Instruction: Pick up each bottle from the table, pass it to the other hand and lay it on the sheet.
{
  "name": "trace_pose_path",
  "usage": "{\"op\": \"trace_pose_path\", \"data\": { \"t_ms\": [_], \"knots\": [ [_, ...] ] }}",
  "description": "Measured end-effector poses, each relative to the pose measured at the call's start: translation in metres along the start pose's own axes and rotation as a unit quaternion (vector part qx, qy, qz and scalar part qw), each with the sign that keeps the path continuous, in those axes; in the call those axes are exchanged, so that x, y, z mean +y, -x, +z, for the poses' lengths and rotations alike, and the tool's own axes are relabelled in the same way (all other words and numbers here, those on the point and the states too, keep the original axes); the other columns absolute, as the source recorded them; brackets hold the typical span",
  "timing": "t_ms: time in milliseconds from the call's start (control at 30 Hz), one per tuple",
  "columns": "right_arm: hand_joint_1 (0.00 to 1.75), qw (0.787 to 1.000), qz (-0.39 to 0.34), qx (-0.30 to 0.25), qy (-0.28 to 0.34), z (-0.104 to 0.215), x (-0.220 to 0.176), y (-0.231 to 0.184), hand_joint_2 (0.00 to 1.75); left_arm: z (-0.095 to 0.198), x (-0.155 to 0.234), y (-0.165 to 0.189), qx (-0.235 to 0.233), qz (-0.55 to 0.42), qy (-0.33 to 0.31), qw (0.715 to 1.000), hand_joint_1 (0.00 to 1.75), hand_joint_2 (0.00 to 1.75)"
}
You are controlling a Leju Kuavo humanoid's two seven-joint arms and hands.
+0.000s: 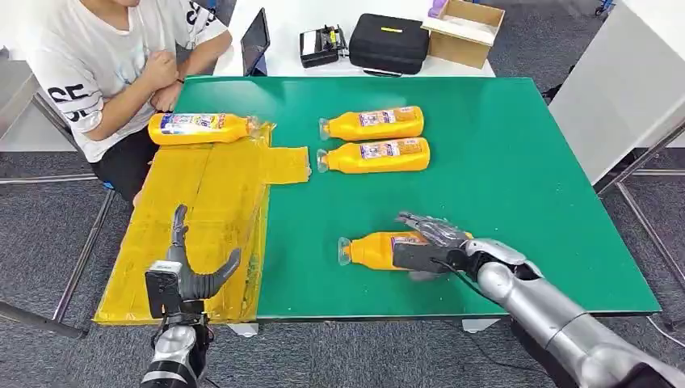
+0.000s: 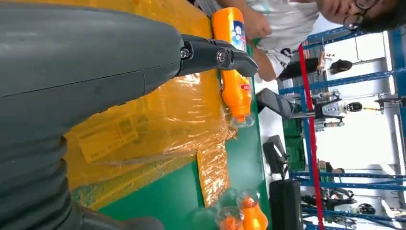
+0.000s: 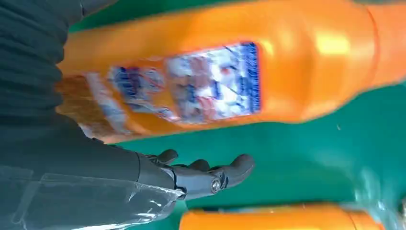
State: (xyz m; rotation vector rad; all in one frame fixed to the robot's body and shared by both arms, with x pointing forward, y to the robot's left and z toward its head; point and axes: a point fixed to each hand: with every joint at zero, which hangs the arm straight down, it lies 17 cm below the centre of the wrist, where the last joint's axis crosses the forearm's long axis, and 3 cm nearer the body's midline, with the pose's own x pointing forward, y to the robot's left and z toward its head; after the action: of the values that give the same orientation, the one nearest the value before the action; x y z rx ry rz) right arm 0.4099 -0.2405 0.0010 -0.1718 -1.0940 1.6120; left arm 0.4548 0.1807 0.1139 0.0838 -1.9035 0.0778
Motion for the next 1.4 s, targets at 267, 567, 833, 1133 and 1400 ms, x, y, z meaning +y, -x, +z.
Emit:
{"op": "trace_pose_path", "data": {
  "t_ms": [267,567,833,1133,1400],
  "knots": [
    [0.0,0.997,0.062,0.033,-0.007,0.028,-0.032,0.021,1.75,0.0,-0.003,-0.001,0.003,0.013,-0.002,1.0,0.0,1.75],
    [0.0,0.994,0.09,0.05,-0.029,0.041,-0.035,0.032,1.75,0.0,-0.005,0.0,0.006,0.02,-0.003,1.0,0.0,1.75],
    [0.0,0.992,0.1,0.05,-0.049,0.038,-0.018,0.031,1.75,0.001,-0.009,0.001,0.011,0.025,-0.001,1.0,0.0,1.75],
    [0.0,0.992,0.098,0.043,-0.064,0.026,0.005,0.029,1.75,0.0,-0.013,0.003,0.014,0.026,0.002,1.0,0.0,1.75],
    [0.0,0.99,0.095,0.048,-0.088,0.013,0.038,0.033,1.75,-0.001,-0.017,0.005,0.018,0.028,0.005,0.999,0.0,1.75]
  ]
}}
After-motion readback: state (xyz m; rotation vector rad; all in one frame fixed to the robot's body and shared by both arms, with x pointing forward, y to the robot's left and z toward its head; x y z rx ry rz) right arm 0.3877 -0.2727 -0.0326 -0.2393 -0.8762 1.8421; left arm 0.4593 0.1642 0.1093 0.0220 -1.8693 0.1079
